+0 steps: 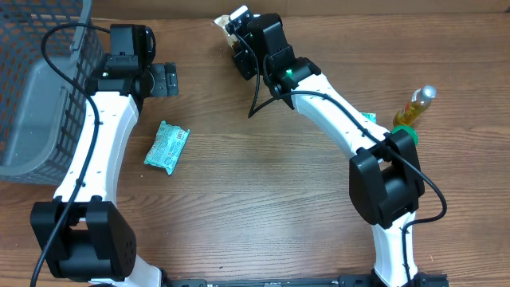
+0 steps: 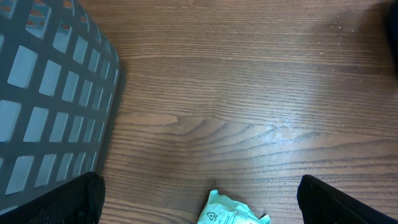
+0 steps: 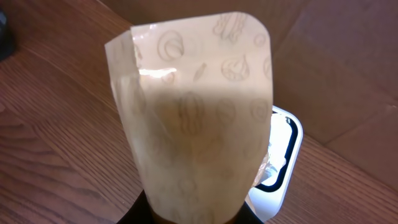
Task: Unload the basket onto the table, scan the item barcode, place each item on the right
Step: 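Hold the PanTree bag in front of the white scanner, then carry the bag back down and drop it at table center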
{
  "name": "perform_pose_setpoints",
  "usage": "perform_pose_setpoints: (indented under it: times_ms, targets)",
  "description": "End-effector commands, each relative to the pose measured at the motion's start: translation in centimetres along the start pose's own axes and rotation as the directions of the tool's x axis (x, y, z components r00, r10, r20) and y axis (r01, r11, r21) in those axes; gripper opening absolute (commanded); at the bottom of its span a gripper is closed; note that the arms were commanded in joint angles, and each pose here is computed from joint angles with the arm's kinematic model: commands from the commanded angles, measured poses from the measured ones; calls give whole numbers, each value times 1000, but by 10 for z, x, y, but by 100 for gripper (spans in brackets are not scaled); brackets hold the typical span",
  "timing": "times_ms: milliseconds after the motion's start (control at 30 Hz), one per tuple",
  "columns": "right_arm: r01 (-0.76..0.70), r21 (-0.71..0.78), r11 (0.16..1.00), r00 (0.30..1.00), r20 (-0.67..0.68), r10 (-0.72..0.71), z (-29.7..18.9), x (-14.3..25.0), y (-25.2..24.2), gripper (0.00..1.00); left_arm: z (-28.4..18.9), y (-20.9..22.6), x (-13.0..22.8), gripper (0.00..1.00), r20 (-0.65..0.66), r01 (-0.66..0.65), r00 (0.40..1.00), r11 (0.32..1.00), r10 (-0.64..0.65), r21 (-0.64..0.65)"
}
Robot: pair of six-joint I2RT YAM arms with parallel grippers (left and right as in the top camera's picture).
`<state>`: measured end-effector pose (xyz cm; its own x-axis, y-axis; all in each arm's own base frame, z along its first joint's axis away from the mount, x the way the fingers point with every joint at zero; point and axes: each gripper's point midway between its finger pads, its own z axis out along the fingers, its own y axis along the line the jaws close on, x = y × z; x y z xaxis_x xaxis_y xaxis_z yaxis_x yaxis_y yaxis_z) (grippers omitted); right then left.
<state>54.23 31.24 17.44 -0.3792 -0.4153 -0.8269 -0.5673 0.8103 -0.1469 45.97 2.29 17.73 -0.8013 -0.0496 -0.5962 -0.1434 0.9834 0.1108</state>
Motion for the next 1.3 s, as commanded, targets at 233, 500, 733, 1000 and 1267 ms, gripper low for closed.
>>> perform_pose_setpoints:
  times_ms: [233,500,733,1000,1267]
  targets:
    - [-220,-29,975,975,23,221,-43,-28,-18,4,-12,0,-12,100,41,-18,999,1000,18,2]
    - [-558,-247,792,829,-220,515,-88,-5,-11,4,-12,0,-12,100,41,-18,999,1000,18,2]
    - [-768,-213,604,614,-517,597,-123,53,-17,8,-12,0,-12,100,41,-18,999,1000,18,2]
    - [-671,114,733,467,-702,537,-161,154,-46,17,-11,0,-12,99,41,-18,999,1000,18,2]
    - [-524,345,779,495,-621,608,-158,174,-94,79,-12,-1,-12,100,41,-19,999,1000,19,2]
